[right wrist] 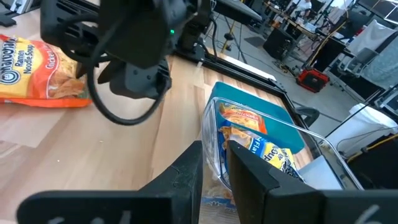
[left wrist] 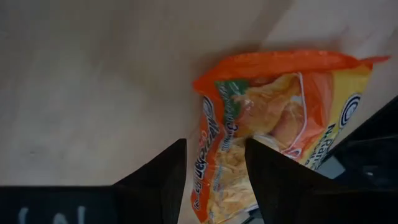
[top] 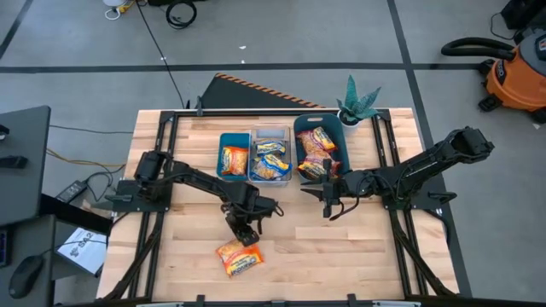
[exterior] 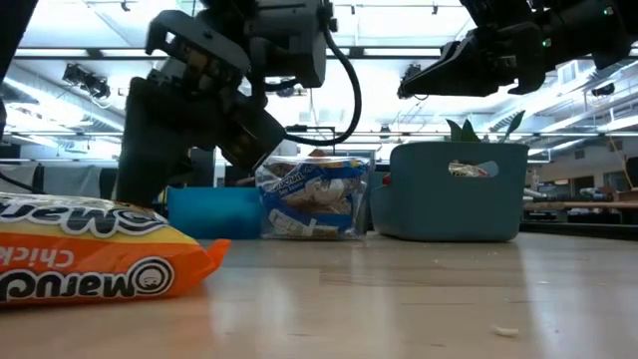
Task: Sort Maruchan noodles
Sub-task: Put the orange noodle pack into the blue bin
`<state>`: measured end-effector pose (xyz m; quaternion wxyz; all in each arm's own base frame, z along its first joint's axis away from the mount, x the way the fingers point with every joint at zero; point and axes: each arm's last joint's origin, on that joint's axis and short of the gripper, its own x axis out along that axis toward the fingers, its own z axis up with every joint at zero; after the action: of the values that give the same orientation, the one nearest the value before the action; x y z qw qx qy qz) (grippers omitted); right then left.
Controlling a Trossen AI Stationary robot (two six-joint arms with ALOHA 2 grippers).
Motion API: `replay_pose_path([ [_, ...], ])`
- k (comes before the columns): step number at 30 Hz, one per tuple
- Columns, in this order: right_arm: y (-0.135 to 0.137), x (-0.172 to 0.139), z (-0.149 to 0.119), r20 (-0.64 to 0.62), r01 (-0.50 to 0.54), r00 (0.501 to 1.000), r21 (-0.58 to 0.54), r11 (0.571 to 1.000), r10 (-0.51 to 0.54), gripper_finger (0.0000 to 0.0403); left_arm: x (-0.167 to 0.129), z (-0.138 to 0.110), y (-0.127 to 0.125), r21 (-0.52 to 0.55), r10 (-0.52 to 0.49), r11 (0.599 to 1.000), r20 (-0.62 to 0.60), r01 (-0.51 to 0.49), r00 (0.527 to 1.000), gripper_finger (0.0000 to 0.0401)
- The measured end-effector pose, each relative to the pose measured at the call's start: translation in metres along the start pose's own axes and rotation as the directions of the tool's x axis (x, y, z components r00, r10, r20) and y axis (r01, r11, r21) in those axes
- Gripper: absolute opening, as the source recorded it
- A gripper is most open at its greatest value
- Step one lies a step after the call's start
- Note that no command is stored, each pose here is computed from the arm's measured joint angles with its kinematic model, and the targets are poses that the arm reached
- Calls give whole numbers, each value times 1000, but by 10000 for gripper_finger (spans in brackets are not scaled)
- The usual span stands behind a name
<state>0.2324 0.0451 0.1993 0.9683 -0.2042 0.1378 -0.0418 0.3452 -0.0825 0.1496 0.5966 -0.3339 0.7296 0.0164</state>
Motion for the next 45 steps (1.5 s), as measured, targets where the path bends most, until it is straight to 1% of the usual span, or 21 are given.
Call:
replay_pose_path([
  [5,0,0,0,0,0,1000,0,1000,0,79,-7,7,8,-23,-44,999,-18,44,999,169],
  [9,0,0,0,0,0,1000,0,1000,0,79,-9,11,12,-28,-50,998,-6,50,999,169],
  [15,0,0,0,0,0,1000,0,1000,0,79,-8,16,5,-16,-53,998,82,54,995,168],
  [19,0,0,0,0,0,1000,0,1000,0,79,3,14,2,-12,-34,999,67,35,997,160],
  [22,0,0,0,1,0,1000,0,1000,0,79,9,13,-1,23,-21,1000,60,19,998,152],
  [28,0,0,0,3,-6,1000,1,1000,6,79,9,17,1,25,-20,1000,86,18,996,119],
  [32,0,0,0,5,-15,1000,0,1000,15,79,7,19,4,38,-18,999,85,15,996,83],
  [38,1,0,0,5,-19,1000,-1,1000,19,79,1,26,13,22,-40,999,84,38,996,28],
  [41,1,0,0,1,-21,1000,-2,1000,21,79,-2,28,15,23,-67,998,71,66,995,14],
  [45,1,0,-1,-4,-22,1000,-4,1000,22,79,-9,26,15,32,-89,996,74,86,993,11],
])
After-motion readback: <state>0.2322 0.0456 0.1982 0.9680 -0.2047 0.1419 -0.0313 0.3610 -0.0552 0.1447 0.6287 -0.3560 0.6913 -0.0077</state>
